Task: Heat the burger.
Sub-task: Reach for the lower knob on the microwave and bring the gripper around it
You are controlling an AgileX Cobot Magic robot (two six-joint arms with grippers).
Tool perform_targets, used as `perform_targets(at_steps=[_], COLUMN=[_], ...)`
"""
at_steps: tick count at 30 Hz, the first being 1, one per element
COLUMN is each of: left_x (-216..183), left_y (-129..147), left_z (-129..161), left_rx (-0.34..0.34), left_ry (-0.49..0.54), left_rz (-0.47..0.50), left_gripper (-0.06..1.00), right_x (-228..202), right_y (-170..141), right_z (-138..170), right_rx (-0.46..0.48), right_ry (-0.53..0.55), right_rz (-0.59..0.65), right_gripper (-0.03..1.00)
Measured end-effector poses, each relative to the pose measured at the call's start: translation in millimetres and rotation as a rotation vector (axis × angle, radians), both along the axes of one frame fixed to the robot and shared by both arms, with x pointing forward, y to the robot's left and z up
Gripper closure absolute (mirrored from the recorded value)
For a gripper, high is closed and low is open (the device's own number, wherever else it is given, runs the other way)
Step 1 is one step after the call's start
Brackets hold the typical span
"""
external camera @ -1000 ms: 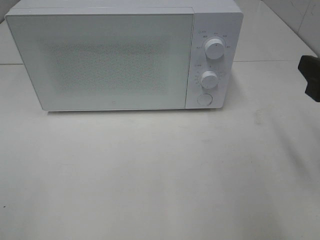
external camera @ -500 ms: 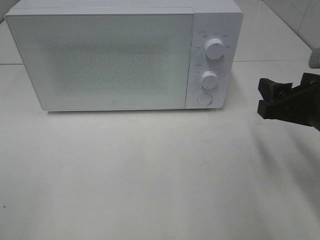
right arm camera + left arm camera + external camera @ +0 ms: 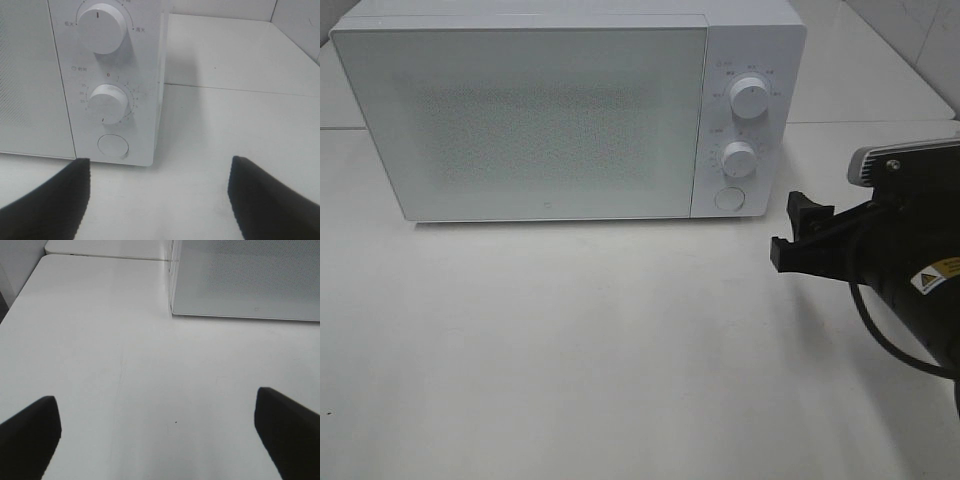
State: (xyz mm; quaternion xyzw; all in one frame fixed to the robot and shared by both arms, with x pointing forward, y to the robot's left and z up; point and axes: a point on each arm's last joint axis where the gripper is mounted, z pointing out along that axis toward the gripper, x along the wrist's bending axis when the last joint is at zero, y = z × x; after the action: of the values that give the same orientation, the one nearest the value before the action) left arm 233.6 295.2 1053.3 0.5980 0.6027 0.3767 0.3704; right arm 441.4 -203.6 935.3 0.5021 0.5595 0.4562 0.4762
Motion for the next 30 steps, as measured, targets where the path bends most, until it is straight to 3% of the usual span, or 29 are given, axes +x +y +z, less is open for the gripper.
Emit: perform_targets(at_steps=[7,18,30], left_x=[0.0,0.0,0.0], left_y=[0.0,0.0,0.0], left_z=[0.0,0.0,0.0], left_rx=[0.0,0.0,0.0], left_ry=[0.0,0.0,0.0], left_rz=[0.0,0.0,0.0], left_gripper=[-0.03,-0.03,-0.03], right_x=[12.1,21.5,49.8], right_y=[20.6,28.5,53.8], right_z=[-0.4,6.5,-22.6], right_rx=[0.02,0.048,0.007], right_ry=[-0.012,-0.047,-0.003], right_rz=[-0.006,-0.011,-0.012], right_gripper=[0.22,0.22,0.22])
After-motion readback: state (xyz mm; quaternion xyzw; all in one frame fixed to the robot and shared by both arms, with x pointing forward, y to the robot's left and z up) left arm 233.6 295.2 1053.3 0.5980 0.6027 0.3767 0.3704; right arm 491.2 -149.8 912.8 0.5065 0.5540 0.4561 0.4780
